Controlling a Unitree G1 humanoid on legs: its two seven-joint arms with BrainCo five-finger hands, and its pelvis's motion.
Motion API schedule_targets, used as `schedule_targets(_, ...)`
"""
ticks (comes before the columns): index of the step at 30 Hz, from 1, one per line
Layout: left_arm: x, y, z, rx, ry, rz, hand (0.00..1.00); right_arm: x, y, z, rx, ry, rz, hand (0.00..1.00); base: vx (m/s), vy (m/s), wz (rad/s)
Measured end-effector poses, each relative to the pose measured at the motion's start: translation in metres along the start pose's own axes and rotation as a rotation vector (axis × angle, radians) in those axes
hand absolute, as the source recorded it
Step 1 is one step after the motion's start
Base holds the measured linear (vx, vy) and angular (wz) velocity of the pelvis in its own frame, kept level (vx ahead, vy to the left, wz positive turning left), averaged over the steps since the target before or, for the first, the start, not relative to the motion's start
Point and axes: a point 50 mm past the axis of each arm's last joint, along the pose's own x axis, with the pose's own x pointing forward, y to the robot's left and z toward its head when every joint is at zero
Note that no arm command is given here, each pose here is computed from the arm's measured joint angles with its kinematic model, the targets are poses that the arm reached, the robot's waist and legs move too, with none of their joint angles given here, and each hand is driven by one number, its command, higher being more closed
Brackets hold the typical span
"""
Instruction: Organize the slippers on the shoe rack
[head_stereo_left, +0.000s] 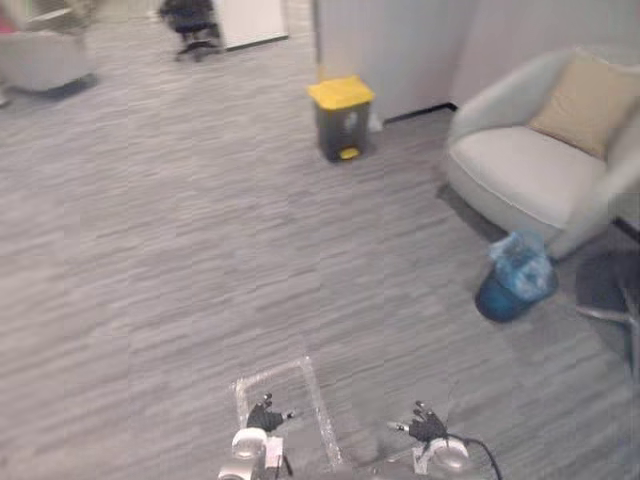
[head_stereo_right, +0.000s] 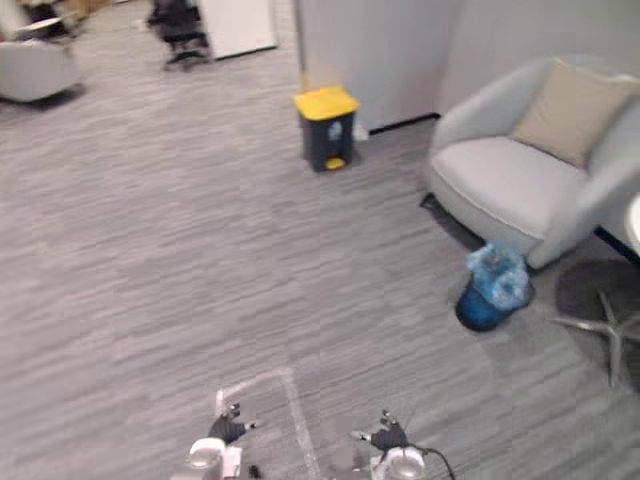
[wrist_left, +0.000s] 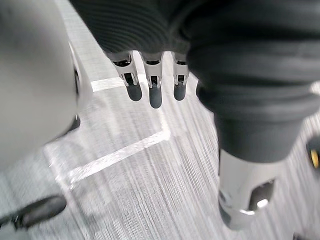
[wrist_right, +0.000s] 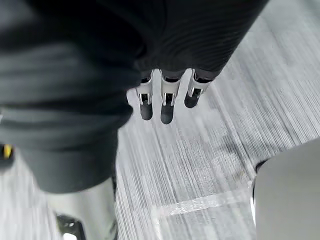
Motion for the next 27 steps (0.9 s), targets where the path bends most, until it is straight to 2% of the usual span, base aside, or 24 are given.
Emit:
schedule_targets(4, 0.000, 0.003, -0.007, 0.037, 0.021, -0.005, 0.00, -0.001, -0.001, -0.005, -0.004, 0.020, -0.002, 0.00, 0.37, 0.412, -1.07)
schedule_targets(5, 0.000, 0.018, -0.011, 0.073, 0.036, 0.024, 0.00, -0.003, 0.011, -0.012, 0.013, 0.043, 0.025, 0.00, 0.27, 0.302, -0.91)
schedule_targets(7, 0.000, 0.023, -0.011, 0.102, 0.038, 0.028, 0.00, -0.003, 0.015, -0.012, 0.018, 0.048, 0.033, 0.00, 0.28, 0.333, -0.97)
schedule_targets(15, 0.001, 0.036, -0.014, 0.170, 0.063, 0.056, 0.00, 0.001, 0.005, -0.007, -0.002, 0.045, 0.015, 0.00, 0.12, 0.092, -0.72)
schedule_targets(19, 0.000, 0.014, -0.018, 0.144, 0.081, -0.010, 0.00, 0.002, -0.015, -0.008, 0.033, 0.044, -0.044, 0.00, 0.17, -0.051, -0.22)
schedule_targets(23, 0.000, 0.011, -0.012, 0.074, 0.054, -0.002, 0.00, 0.000, -0.009, -0.011, 0.050, 0.056, -0.034, 0.00, 0.12, -0.141, -0.23)
schedule_targets(25, 0.000, 0.014, -0.009, -0.004, 0.037, 0.026, 0.00, 0.000, -0.006, -0.009, 0.044, 0.042, -0.026, 0.00, 0.13, -0.046, -1.32)
schedule_targets(27, 0.001, 0.011, -0.004, -0.017, 0.020, 0.024, 0.00, 0.000, -0.007, -0.007, 0.045, 0.041, -0.028, 0.00, 0.10, 0.052, -1.21)
